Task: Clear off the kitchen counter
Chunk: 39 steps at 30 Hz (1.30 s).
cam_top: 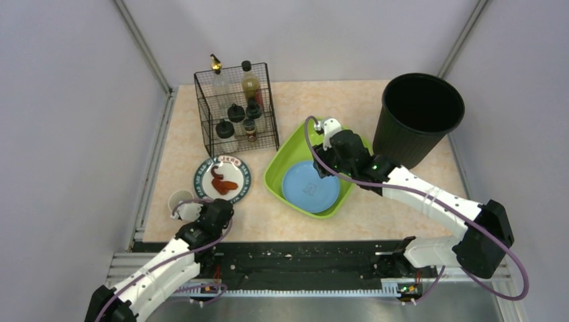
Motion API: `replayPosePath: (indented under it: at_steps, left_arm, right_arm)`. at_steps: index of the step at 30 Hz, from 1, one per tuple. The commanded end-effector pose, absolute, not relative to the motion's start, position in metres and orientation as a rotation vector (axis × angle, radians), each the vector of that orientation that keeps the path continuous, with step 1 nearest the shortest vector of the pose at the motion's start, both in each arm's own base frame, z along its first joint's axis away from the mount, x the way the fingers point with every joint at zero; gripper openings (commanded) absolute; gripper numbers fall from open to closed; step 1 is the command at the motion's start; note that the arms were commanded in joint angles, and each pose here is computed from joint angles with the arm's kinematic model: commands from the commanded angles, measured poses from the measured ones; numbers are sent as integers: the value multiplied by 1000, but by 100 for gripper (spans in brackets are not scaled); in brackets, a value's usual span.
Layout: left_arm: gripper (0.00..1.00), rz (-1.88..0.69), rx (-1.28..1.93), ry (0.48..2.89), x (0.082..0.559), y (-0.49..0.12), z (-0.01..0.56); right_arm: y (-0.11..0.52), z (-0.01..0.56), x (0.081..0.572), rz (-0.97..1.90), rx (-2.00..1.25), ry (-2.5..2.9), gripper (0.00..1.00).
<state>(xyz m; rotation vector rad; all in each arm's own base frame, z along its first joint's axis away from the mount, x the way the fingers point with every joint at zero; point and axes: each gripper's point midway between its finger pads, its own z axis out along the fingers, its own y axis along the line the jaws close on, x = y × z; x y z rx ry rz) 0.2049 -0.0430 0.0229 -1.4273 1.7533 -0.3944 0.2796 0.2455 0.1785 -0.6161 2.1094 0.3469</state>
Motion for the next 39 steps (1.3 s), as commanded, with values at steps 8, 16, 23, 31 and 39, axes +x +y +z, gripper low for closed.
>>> replayPosePath:
  at_steps: [8, 16, 23, 31, 39]
  left_arm:
    - [0, -347, -1420, 1785, 200, -39, 10]
    - [0, -417, -1376, 1798, 200, -46, 25]
    - [0, -485, -1307, 1787, 199, -48, 47]
    - [0, -504, -1203, 1819, 198, -51, 76]
    - [0, -537, -1132, 1783, 194, -47, 114]
  right_arm:
    - [255, 192, 276, 390, -635, 2046, 53]
    - [255, 195, 276, 397, -630, 2040, 53]
    - [256, 196, 276, 400, -631, 2038, 52]
    - [256, 199, 276, 401, -629, 2032, 52]
    - [257, 203, 275, 404, -632, 2025, 50]
